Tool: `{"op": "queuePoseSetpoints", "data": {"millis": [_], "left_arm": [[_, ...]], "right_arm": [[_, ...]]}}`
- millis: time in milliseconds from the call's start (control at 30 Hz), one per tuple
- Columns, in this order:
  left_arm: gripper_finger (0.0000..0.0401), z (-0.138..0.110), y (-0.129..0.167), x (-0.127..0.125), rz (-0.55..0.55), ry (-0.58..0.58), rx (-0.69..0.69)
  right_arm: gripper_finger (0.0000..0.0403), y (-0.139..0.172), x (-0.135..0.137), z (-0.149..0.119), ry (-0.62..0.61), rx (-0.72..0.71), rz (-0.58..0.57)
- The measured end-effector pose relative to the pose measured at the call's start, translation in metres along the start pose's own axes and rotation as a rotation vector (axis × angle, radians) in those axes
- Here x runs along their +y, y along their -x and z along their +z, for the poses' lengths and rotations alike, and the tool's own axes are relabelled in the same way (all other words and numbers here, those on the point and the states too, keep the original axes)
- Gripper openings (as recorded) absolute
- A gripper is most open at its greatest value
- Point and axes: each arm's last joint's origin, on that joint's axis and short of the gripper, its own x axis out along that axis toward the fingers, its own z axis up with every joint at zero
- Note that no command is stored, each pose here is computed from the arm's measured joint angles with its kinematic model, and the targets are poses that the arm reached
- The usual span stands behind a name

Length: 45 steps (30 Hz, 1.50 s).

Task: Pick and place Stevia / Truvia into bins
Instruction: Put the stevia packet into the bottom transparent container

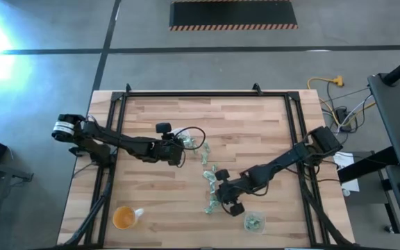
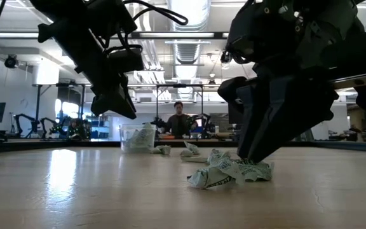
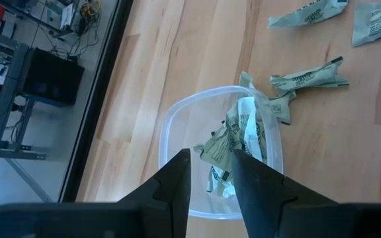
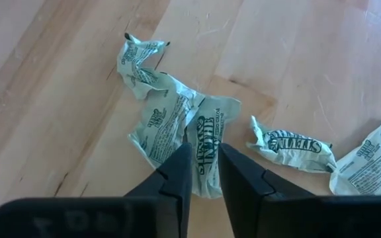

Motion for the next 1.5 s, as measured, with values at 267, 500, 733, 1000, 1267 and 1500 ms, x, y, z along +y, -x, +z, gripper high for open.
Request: {"op": "queuePoseSetpoints", "data": {"millis": [267,500,733,1000,1267,1500], "left_arm": [[0.0094,0.0,0.0,0.0,0.0,0.0,0.0],[0.0094,0.0002,0.0,0.0,0.0,0.001,-0.001],[0.0094,0.0004,0.0001,0.0001,0.0,0.001,-0.002],[0.0094,0.0004,0.0001,0.0001,0.0,0.001,-0.002],[0.0094,0.0004,0.0001,0.0001,0.0,0.001,-0.002],[0.0094,0.0004,0.0001,0.0001,0.0,0.001,-0.002]], "right_arm": [[0.0059,0.0,0.0,-0.0004,0.0,0.003,0.0],[0.0059,-0.0002,-0.0013,-0.0008,-0.018,0.007,-0.003],[0.0059,-0.0003,-0.0034,-0.0023,-0.028,0.017,-0.009],[0.0054,-0.0003,-0.0034,-0.0034,-0.007,0.027,-0.009],[0.001,-0.0002,-0.0033,-0.003,0.02,0.026,-0.009],[0.0009,0.0004,-0.0031,-0.0008,0.021,0.019,-0.009]]}}
